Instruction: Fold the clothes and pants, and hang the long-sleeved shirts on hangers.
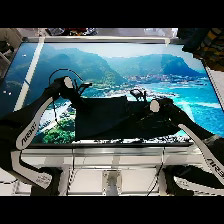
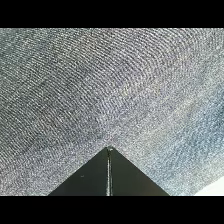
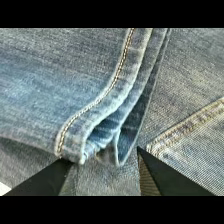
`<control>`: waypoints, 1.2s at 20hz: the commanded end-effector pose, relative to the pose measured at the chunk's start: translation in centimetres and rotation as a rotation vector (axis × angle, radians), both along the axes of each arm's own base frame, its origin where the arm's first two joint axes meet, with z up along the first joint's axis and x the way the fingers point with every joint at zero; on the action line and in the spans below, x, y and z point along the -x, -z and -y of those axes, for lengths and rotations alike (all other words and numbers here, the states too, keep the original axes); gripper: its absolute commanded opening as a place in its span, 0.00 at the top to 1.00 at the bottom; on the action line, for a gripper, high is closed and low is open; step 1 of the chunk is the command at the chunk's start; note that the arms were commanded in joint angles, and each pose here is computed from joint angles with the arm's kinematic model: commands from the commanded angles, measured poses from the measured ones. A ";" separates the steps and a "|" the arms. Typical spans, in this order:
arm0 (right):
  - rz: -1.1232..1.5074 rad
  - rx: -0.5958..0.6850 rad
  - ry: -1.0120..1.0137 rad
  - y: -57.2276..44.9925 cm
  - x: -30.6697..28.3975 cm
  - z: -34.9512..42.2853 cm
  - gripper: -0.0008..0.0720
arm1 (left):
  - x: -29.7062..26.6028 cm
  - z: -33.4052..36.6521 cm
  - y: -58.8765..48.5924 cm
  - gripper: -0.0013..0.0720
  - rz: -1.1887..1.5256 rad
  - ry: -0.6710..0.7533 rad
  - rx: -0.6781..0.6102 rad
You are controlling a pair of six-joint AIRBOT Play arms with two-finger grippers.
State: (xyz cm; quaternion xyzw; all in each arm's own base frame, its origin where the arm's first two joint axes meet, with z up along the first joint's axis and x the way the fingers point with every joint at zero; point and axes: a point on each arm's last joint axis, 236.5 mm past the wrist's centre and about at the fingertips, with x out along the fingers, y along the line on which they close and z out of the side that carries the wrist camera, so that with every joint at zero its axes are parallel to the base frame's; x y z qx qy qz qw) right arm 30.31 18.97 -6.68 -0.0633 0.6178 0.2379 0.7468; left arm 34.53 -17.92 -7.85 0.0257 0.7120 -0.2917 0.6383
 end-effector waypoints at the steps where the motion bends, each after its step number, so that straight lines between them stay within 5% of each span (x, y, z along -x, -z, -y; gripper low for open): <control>1: -0.037 -0.042 -0.007 1.2 0.3 -1.3 0.51 | 0.0 0.0 0.0 0.96 0.000 -0.001 0.000; 4: -0.073 -0.058 -0.026 1.3 1.2 -2.0 0.96 | 0.0 0.0 0.0 0.96 -0.001 -0.001 -0.001; 24: -0.159 -0.035 -0.109 -5.4 8.9 0.9 0.98 | 0.9 -0.9 -0.2 0.96 -0.044 0.006 -0.012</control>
